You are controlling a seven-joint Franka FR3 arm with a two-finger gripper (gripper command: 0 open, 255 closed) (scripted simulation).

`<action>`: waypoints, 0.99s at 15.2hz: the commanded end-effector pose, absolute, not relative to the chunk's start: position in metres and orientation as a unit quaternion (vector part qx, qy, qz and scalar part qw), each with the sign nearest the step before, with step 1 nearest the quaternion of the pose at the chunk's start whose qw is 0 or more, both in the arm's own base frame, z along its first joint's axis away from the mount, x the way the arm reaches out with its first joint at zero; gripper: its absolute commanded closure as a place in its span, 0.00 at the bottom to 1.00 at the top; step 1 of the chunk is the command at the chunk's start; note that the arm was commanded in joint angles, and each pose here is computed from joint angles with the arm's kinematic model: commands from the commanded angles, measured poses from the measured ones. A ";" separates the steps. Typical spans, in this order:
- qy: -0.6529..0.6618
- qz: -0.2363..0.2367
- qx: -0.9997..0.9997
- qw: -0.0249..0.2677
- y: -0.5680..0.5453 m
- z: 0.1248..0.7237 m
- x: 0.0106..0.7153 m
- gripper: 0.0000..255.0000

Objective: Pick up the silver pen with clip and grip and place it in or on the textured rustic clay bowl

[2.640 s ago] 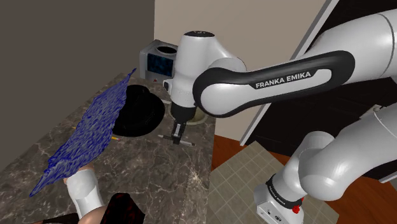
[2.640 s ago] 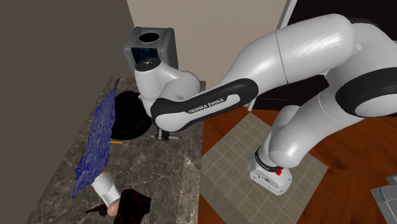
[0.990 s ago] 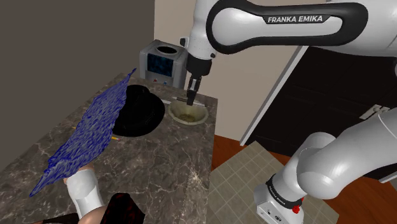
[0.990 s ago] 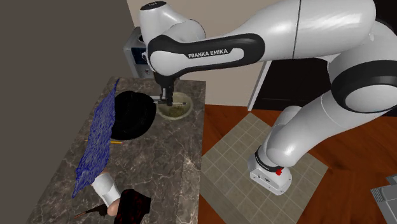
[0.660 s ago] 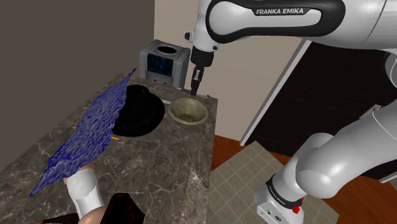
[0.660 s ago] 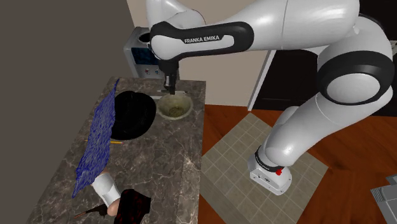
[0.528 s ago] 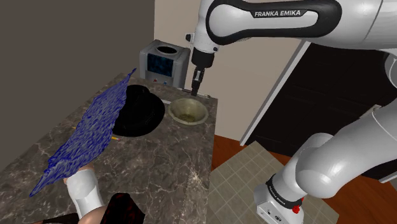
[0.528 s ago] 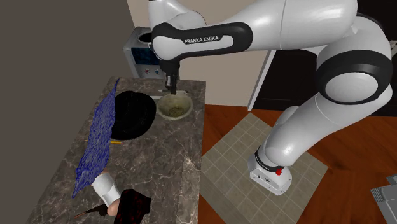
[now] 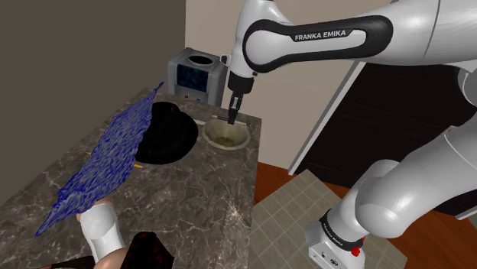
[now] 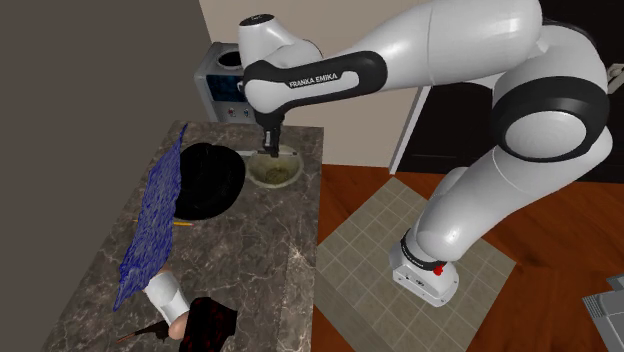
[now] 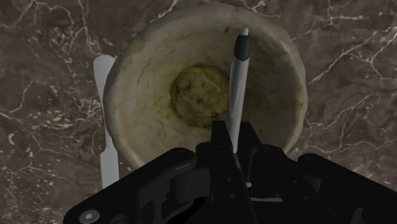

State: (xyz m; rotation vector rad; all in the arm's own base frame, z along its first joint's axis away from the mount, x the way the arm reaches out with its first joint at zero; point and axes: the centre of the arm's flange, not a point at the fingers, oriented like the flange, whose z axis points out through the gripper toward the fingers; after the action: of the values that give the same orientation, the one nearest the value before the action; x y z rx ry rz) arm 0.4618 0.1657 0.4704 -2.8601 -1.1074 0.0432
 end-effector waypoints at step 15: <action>-0.361 0.014 -0.932 0.037 0.166 0.438 0.462 0.00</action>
State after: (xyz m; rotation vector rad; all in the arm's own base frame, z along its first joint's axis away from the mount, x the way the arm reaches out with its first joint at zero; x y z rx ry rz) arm 0.4616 0.1662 0.4382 -2.8601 -1.1074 0.0426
